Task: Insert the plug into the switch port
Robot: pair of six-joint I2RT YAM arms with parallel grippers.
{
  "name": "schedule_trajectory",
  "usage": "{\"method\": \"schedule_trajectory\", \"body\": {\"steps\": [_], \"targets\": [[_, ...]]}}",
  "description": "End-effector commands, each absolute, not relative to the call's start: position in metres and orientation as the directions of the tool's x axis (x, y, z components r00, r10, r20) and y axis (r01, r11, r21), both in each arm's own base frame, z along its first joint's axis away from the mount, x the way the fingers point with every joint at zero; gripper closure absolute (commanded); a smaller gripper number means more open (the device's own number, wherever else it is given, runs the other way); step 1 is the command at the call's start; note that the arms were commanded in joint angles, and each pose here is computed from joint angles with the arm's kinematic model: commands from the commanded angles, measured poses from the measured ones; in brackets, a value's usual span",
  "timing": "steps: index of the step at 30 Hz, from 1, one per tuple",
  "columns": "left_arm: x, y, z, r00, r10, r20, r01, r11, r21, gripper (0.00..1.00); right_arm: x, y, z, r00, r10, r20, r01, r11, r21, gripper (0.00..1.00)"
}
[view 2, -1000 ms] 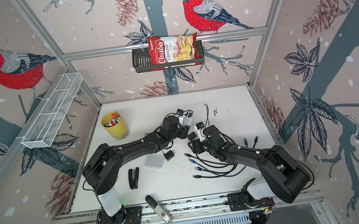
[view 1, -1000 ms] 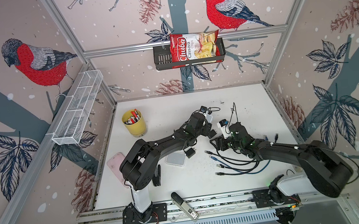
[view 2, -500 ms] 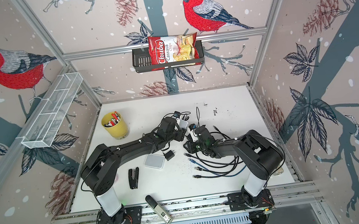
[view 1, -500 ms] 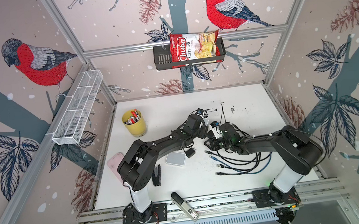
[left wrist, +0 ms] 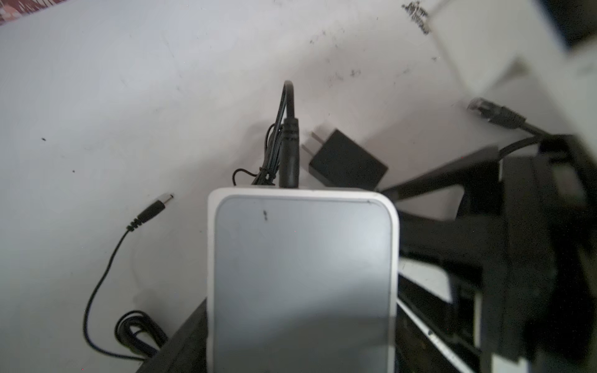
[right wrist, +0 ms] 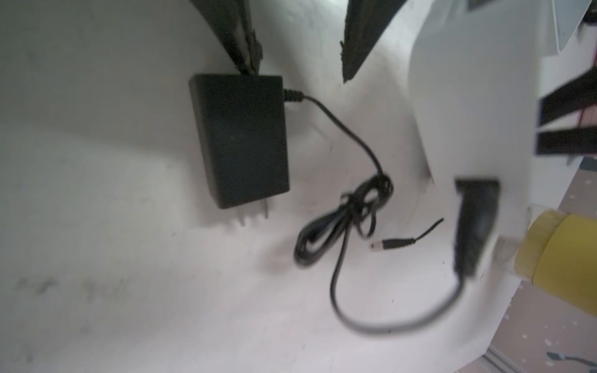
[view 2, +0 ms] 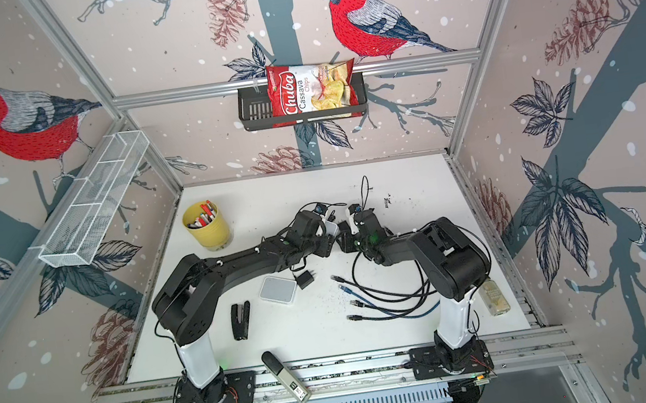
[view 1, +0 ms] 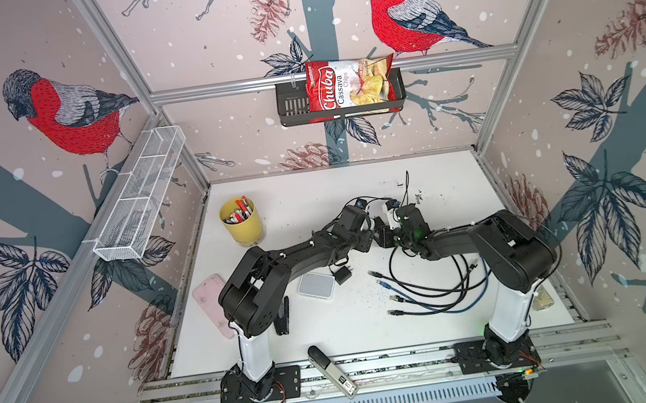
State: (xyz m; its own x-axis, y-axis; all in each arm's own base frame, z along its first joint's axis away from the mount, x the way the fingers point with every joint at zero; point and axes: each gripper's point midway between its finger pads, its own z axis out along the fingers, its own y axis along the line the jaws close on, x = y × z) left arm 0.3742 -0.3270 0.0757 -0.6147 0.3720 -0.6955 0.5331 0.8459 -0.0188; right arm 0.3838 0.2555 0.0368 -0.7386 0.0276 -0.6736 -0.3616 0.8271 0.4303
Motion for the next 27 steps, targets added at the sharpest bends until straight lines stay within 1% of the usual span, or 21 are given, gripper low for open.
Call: {"method": "schedule_trajectory", "body": {"steps": [1, 6, 13, 20, 24, 27], "targets": [[0.373, -0.323, 0.066, -0.641, 0.387, -0.663, 0.524, 0.852, -0.009, 1.0, 0.398, 0.248, 0.035, -0.732, 0.025, -0.68, -0.355, 0.838, 0.414, 0.54], [0.371, -0.32, 0.051, -0.662, 0.419, -0.622, 0.527, 0.85, 0.013, 1.0, 0.413, 0.243, 0.03, -0.739, 0.031, -0.673, -0.334, 0.851, 0.406, 0.52], [0.365, -0.32, 0.041, -0.672, 0.447, -0.59, 0.549, 0.836, 0.007, 1.0, 0.421, 0.237, 0.028, -0.744, 0.037, -0.668, -0.322, 0.855, 0.406, 0.46], [0.357, -0.318, 0.027, -0.672, 0.503, -0.544, 0.59, 0.807, 0.019, 1.0, 0.406, 0.23, 0.054, -0.695, -0.012, -0.719, -0.389, 0.847, 0.362, 0.35], [0.351, -0.319, 0.021, -0.669, 0.537, -0.514, 0.619, 0.785, 0.014, 1.0, 0.393, 0.223, 0.069, -0.659, -0.037, -0.752, -0.422, 0.845, 0.328, 0.31], [0.348, -0.321, 0.017, -0.669, 0.554, -0.496, 0.635, 0.772, 0.006, 0.97, 0.386, 0.216, 0.078, -0.63, -0.056, -0.775, -0.439, 0.848, 0.296, 0.28]]}}
